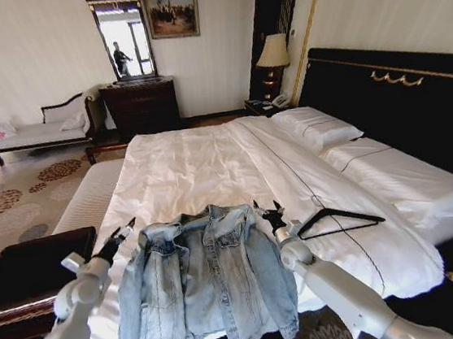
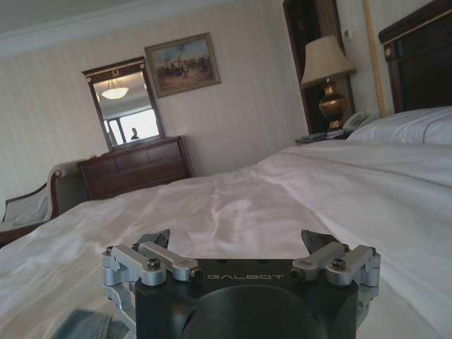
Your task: Pick up the clothes from the bed and hang them on the clothes hanger.
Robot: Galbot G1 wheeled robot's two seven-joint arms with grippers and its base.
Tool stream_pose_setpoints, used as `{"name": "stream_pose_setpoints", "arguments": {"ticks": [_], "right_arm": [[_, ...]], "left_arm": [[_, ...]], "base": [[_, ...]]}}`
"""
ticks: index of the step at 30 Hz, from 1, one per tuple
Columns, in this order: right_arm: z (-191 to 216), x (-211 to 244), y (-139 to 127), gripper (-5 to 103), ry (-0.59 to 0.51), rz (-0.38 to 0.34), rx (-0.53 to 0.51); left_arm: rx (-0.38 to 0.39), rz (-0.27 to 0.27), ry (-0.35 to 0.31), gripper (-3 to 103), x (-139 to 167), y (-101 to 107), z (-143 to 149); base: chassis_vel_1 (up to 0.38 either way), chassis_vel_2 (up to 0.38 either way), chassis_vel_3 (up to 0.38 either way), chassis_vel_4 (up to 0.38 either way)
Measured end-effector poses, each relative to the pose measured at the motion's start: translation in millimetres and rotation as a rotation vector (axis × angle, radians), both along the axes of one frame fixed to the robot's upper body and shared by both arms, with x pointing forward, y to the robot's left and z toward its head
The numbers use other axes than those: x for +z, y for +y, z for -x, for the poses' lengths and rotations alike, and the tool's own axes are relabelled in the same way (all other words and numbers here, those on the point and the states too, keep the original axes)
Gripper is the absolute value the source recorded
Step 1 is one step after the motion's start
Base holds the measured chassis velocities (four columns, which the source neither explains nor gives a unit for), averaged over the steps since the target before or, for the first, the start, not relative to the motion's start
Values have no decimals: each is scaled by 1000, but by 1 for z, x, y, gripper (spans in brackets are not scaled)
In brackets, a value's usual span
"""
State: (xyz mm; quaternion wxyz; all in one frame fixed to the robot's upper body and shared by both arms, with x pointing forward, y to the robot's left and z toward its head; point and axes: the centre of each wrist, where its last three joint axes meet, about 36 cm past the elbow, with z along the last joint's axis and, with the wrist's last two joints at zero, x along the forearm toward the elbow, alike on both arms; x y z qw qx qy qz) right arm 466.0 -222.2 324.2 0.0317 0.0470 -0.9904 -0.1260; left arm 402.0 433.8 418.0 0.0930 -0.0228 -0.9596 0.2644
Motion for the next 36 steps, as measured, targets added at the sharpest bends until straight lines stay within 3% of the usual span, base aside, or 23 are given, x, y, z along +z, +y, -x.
{"name": "stream_pose_setpoints", "arguments": {"ticks": [11,14,18,21,22,25,31,36], "right_arm": [[5,-7,29,100,38,1,72],[12,-10,26,100,52,9,67],[15,-12,24,100,61,12,59],[18,-14,24,100,71,11,49],[18,-14,24,100,71,11,49],[22,-14,25,100,76,9,44],[25,-14,22,100,85,12,31],[30,-17,21,100,97,11,22]], "left_arm": [[3,-82,93,100,8,24,-53],[-41,-94,173,100,10,19,-79],[-102,-40,206,100,16,6,-103],[-177,61,228,100,24,-16,-129],[-177,61,228,100,24,-16,-129],[-249,155,291,100,36,-38,-140],[-310,165,368,100,41,-60,-149],[-273,163,423,100,37,-65,-151]], "base": [[0,0,0,0],[0,0,0,0],[0,0,0,0],[0,0,0,0],[0,0,0,0],[0,0,0,0],[0,0,0,0],[0,0,0,0]]}}
